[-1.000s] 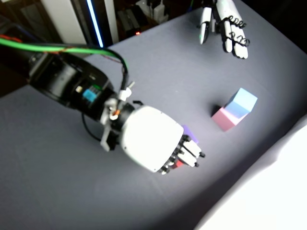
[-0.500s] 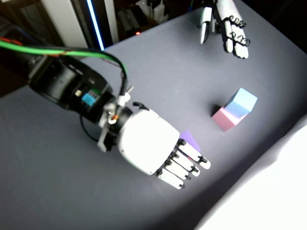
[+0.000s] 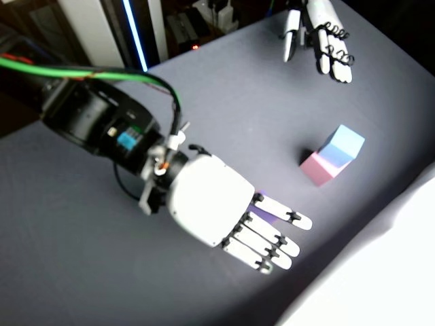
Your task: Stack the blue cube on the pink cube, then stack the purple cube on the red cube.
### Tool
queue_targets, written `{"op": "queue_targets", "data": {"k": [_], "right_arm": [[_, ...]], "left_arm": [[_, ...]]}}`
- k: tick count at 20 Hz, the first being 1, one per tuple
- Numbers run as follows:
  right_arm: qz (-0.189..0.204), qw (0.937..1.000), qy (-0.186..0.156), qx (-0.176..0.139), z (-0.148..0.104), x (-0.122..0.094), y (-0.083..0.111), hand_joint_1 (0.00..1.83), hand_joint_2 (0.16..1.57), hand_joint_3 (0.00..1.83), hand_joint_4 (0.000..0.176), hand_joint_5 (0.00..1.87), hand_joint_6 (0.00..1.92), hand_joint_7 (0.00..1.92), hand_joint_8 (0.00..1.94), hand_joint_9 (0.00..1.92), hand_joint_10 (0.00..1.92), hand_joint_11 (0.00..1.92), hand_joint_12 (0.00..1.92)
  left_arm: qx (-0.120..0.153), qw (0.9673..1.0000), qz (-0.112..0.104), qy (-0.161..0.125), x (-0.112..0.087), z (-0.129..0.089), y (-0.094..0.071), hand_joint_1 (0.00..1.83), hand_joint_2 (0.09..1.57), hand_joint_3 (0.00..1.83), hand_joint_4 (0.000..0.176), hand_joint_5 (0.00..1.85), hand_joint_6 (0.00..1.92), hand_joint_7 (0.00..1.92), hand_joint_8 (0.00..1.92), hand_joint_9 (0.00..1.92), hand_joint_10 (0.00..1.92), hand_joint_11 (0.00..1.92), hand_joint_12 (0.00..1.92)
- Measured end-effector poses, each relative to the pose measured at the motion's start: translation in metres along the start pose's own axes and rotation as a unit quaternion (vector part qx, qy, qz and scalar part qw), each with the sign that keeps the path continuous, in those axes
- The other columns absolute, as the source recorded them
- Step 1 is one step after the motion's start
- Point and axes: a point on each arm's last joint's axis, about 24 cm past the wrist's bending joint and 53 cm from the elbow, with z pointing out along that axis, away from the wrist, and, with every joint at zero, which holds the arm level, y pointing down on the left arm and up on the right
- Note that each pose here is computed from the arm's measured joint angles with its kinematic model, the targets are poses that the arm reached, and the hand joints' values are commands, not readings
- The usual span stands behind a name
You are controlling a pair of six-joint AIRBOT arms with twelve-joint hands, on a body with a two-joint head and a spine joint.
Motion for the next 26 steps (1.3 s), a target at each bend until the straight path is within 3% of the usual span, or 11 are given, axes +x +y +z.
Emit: {"op": "queue_targets", "data": {"k": [3,6,8,9,11,16,19,22,23,24,26], "right_arm": [[0.000,1.0000,-0.003,-0.002,-0.004,-0.003,0.001,0.71,1.13,0.00,0.153,0.00,0.00,0.00,0.00,0.00,0.00,0.00,0.00],[-0.004,0.9998,-0.017,-0.008,-0.010,-0.012,0.005,0.56,1.06,0.00,0.176,0.00,0.00,0.00,0.00,0.00,0.00,0.00,0.00],[-0.006,0.9996,-0.023,-0.016,-0.018,-0.014,0.010,0.55,1.09,0.00,0.087,0.00,0.00,0.00,0.00,0.00,0.00,0.00,0.00],[-0.009,0.9993,-0.029,-0.023,-0.026,-0.014,0.013,0.53,1.10,0.00,0.089,0.00,0.00,0.00,0.00,0.00,0.00,0.00,0.00],[-0.017,0.9987,-0.034,-0.033,-0.037,-0.013,0.018,0.49,1.09,0.00,0.148,0.00,0.00,0.00,0.00,0.00,0.00,0.00,0.00],[-0.052,0.9940,-0.071,-0.065,-0.095,-0.021,0.027,0.48,1.14,0.01,0.175,0.00,0.00,0.00,0.00,0.00,0.00,0.00,0.00],[-0.062,0.9905,-0.088,-0.085,-0.128,-0.022,0.031,0.37,1.11,0.00,0.176,0.00,0.00,0.00,0.00,0.00,0.00,0.00,0.00],[-0.056,0.9895,-0.096,-0.092,-0.159,-0.017,0.024,0.33,1.14,0.01,0.126,0.00,0.00,0.00,0.00,0.00,0.00,0.00,0.00],[-0.052,0.9895,-0.100,-0.090,-0.170,-0.016,0.020,0.33,1.14,0.01,0.151,0.00,0.00,0.00,0.00,0.00,0.00,0.00,0.00],[-0.049,0.9889,-0.107,-0.091,-0.178,-0.017,0.019,0.33,1.15,0.01,0.155,0.00,0.00,0.00,0.00,0.00,0.00,0.00,0.00],[-0.056,0.9850,-0.129,-0.100,-0.197,-0.026,0.022,0.32,1.15,0.01,0.130,0.00,0.00,0.00,0.00,0.00,0.00,0.00,0.00]], "left_arm": [[-0.002,1.0000,-0.001,-0.001,0.000,-0.001,0.001,0.57,1.34,0.00,0.135,0.05,0.00,0.00,0.00,0.00,0.00,0.00,0.00],[-0.004,1.0000,-0.001,-0.002,-0.001,-0.002,0.002,0.54,1.33,0.00,0.135,0.05,0.00,0.00,0.00,0.00,0.00,0.00,0.00],[-0.004,1.0000,-0.003,-0.002,0.001,-0.003,0.002,0.55,1.33,0.00,0.137,0.05,0.00,0.00,0.00,0.00,0.00,0.00,0.00],[-0.003,1.0000,-0.003,-0.003,0.000,-0.003,0.001,0.57,1.33,0.00,0.138,0.05,0.00,0.00,0.00,0.00,0.00,0.00,0.00],[-0.001,1.0000,-0.004,-0.005,0.000,-0.003,0.000,0.58,1.32,0.00,0.120,0.05,0.00,0.00,0.00,0.00,0.00,0.00,0.00],[-0.003,0.9999,-0.008,-0.008,0.000,-0.009,-0.001,0.61,1.32,0.00,0.130,0.04,0.00,0.00,0.00,0.00,0.00,0.00,0.00],[0.002,0.9998,-0.006,-0.017,-0.007,-0.012,-0.004,0.57,1.31,0.00,0.130,0.00,0.00,0.00,0.00,0.00,0.00,0.00,0.00],[0.010,0.9995,-0.005,-0.031,-0.015,-0.015,-0.010,0.53,1.31,0.00,0.132,0.00,0.00,0.00,0.00,0.00,0.00,0.00,0.00],[0.013,0.9993,-0.005,-0.034,-0.017,-0.016,-0.013,0.53,1.31,0.00,0.145,0.00,0.00,0.00,0.00,0.00,0.00,0.00,0.00],[0.018,0.9992,-0.002,-0.037,-0.019,-0.016,-0.015,0.54,1.30,0.00,0.155,0.00,0.00,0.00,0.00,0.00,0.00,0.00,0.00],[0.028,0.9986,0.003,-0.045,-0.023,-0.017,-0.021,0.49,1.29,0.00,0.155,0.00,0.00,0.00,0.00,0.00,0.00,0.00,0.00]]}}
